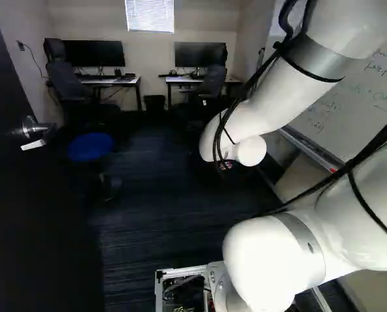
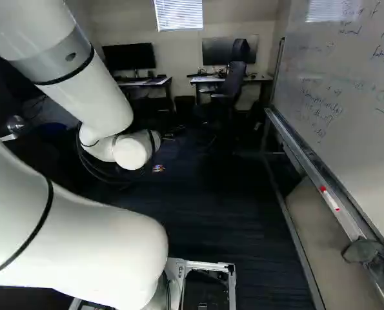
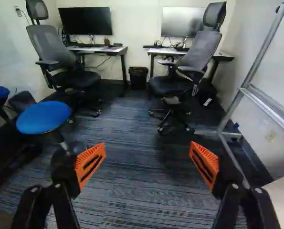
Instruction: Open the door and move inside
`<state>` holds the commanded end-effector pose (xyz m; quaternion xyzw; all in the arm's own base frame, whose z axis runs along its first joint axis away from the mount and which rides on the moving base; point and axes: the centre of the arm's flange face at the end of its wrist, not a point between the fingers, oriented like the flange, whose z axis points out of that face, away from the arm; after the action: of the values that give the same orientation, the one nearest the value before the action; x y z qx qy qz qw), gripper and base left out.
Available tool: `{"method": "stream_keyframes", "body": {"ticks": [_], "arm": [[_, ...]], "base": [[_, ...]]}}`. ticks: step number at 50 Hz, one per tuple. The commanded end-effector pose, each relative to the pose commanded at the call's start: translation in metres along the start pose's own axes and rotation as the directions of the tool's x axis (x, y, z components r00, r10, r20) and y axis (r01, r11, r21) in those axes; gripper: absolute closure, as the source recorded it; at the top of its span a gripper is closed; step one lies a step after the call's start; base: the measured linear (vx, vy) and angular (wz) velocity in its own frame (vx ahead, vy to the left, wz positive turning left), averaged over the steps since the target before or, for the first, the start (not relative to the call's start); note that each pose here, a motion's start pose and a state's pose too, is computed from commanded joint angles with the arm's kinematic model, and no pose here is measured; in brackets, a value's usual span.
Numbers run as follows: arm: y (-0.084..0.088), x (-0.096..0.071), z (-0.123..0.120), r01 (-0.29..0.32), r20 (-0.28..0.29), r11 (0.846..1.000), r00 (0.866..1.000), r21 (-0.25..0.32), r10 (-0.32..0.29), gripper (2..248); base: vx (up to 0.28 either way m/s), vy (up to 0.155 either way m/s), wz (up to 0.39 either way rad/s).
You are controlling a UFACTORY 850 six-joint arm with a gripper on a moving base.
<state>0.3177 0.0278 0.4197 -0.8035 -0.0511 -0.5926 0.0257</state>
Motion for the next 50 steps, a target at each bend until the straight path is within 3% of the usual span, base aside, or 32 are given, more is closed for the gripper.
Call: {"method": "stream_keyframes", "body": {"ticks": [50], "arm": [[0.0,0.0,0.0,0.0,0.0,1.0,1.0,0.0,0.0,3]], "base": [[0.203,0.006,-0.01]]}}
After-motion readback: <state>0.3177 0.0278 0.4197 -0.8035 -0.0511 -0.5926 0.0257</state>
